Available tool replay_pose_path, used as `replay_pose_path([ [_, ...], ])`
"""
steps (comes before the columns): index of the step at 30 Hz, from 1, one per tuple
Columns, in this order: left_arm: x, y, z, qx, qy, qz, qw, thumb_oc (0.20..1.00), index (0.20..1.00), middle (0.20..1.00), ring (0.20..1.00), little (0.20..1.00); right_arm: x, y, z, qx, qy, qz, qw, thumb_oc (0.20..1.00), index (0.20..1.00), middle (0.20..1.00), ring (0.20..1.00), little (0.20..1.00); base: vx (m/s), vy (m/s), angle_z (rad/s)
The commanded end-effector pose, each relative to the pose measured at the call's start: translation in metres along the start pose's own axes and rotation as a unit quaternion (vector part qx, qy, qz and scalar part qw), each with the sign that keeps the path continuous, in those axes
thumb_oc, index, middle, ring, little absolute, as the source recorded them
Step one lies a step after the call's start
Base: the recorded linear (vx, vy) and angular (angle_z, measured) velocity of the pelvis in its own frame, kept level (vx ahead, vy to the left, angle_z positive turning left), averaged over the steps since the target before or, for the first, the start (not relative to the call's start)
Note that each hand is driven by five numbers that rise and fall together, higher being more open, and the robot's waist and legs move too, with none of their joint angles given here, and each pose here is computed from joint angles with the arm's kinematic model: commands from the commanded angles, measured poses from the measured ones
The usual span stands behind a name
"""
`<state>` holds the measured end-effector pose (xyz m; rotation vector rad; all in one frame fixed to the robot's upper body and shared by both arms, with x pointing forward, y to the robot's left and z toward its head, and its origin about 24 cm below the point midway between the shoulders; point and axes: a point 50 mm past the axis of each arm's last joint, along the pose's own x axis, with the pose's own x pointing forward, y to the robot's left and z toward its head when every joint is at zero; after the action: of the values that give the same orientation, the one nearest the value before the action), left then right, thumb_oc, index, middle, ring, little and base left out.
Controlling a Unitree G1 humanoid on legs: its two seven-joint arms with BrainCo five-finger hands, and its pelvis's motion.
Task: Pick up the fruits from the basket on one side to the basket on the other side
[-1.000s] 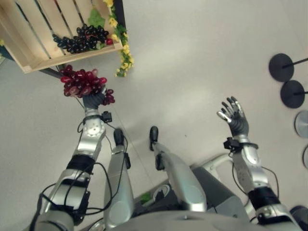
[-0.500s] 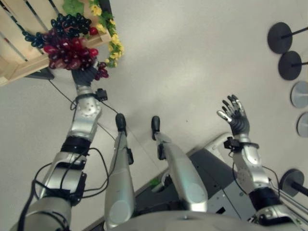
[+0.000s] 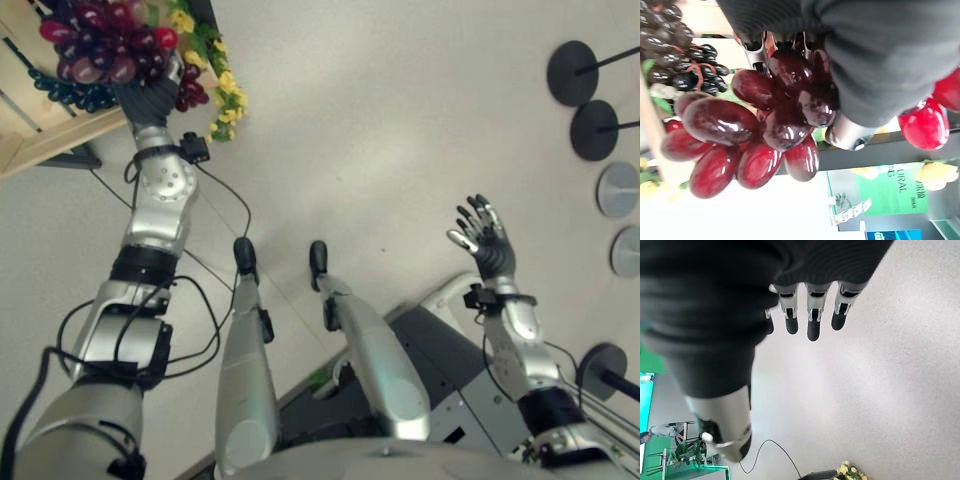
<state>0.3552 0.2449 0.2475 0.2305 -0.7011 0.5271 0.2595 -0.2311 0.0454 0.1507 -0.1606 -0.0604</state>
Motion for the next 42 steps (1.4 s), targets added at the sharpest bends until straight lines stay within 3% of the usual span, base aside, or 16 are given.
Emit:
replay_pose_path([
  [1, 0.027, 0.012, 0.029, 0.015, -0.072, 0.029, 0.997, 0.200, 0.200, 0.200, 0.200, 0.200, -0.009, -0.002, 0.013, -0.004, -0.031, 0.014, 0.999, 1.000, 1.000, 1.000, 1.000, 1.000, 0.00, 0.000, 0.00],
  [16, 0.050, 0.031, 0.047, 0.019, -0.093, 0.067, 0.993, 0.200, 0.200, 0.200, 0.200, 0.200, -0.017, -0.002, 0.010, 0.012, -0.024, 0.023, 0.999, 1.000, 1.000, 1.000, 1.000, 1.000, 0.00, -0.008, 0.02],
  [31, 0.069, 0.047, 0.055, 0.099, -0.101, 0.093, 0.986, 0.200, 0.200, 0.200, 0.200, 0.200, -0.024, -0.003, 0.005, 0.012, -0.009, 0.032, 0.999, 1.000, 1.000, 1.000, 1.000, 1.000, 0.00, -0.003, 0.01],
  [32, 0.070, 0.050, 0.054, 0.107, -0.097, 0.095, 0.985, 0.479, 0.479, 0.479, 0.479, 0.479, -0.025, -0.003, 0.006, 0.011, -0.009, 0.034, 0.999, 1.000, 1.000, 1.000, 1.000, 1.000, 0.00, 0.000, 0.00],
  [33, 0.070, 0.050, 0.054, 0.107, -0.097, 0.095, 0.985, 0.617, 0.617, 0.617, 0.617, 0.617, -0.025, -0.003, 0.006, 0.012, -0.009, 0.034, 0.999, 1.000, 1.000, 1.000, 1.000, 1.000, 0.00, 0.000, 0.00],
  [34, 0.071, 0.050, 0.053, 0.105, -0.092, 0.098, 0.985, 1.000, 1.000, 1.000, 1.000, 1.000, -0.026, -0.003, 0.005, 0.012, -0.008, 0.036, 0.999, 1.000, 1.000, 1.000, 1.000, 1.000, 0.00, 0.000, 0.00],
  [42, 0.073, 0.057, 0.049, 0.106, -0.078, 0.104, 0.986, 1.000, 1.000, 1.000, 1.000, 1.000, -0.028, -0.001, 0.000, 0.021, 0.001, 0.036, 0.999, 1.000, 1.000, 1.000, 1.000, 1.000, 0.00, 0.000, 0.00],
])
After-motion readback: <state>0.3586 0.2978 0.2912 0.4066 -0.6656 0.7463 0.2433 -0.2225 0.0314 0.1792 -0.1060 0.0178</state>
